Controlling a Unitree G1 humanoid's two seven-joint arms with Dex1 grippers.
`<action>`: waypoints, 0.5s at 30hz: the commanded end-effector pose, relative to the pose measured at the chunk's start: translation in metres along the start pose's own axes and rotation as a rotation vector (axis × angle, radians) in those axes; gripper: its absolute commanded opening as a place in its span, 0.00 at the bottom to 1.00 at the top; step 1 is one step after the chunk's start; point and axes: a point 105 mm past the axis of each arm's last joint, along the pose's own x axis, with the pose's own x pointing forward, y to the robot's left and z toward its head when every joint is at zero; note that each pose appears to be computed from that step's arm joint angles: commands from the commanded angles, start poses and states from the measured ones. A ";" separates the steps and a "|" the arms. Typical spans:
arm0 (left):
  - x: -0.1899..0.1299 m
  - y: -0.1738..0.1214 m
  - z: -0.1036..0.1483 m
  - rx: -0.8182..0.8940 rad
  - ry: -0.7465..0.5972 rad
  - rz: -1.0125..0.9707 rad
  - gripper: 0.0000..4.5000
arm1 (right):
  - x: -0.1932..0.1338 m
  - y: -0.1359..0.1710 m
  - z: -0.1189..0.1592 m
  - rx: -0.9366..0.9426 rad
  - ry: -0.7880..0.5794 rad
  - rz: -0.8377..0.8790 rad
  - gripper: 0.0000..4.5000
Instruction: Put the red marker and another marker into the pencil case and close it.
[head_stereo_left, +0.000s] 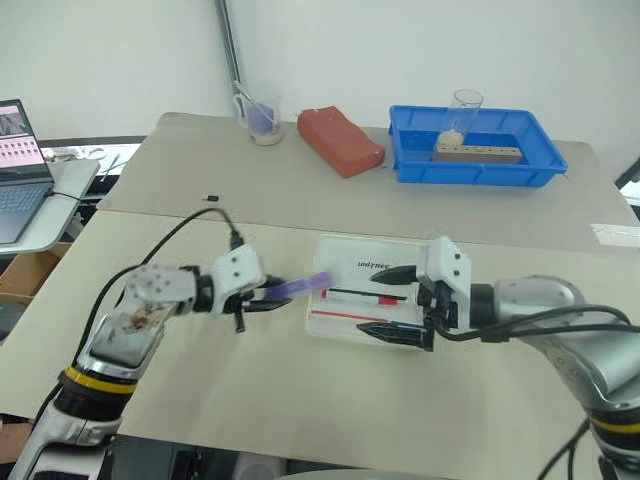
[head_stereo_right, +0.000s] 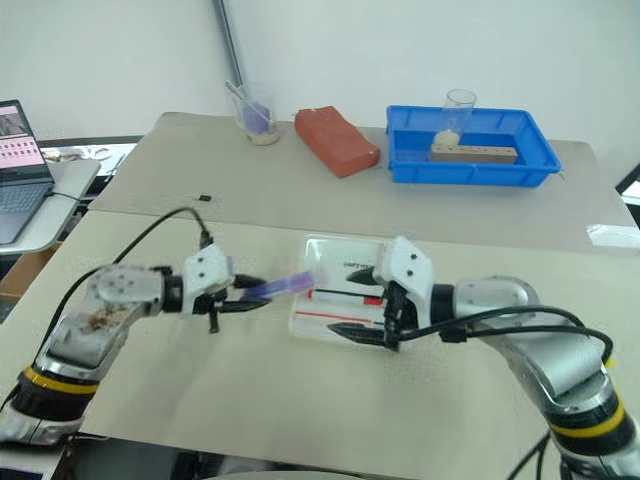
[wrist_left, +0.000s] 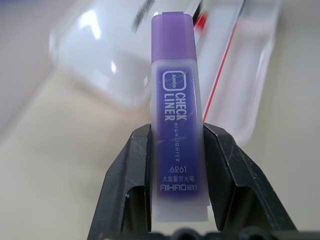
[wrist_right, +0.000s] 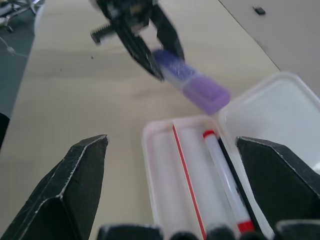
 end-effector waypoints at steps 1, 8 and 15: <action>0.019 -0.018 0.011 0.092 -0.017 -0.137 0.21 | -0.011 -0.005 0.007 -0.053 -0.014 -0.056 1.00; 0.051 -0.032 0.002 0.159 0.005 -0.268 0.21 | -0.022 -0.002 -0.005 -0.015 0.015 -0.109 1.00; 0.060 -0.028 0.004 0.171 0.002 -0.279 0.21 | -0.027 0.005 -0.009 0.015 0.019 -0.155 1.00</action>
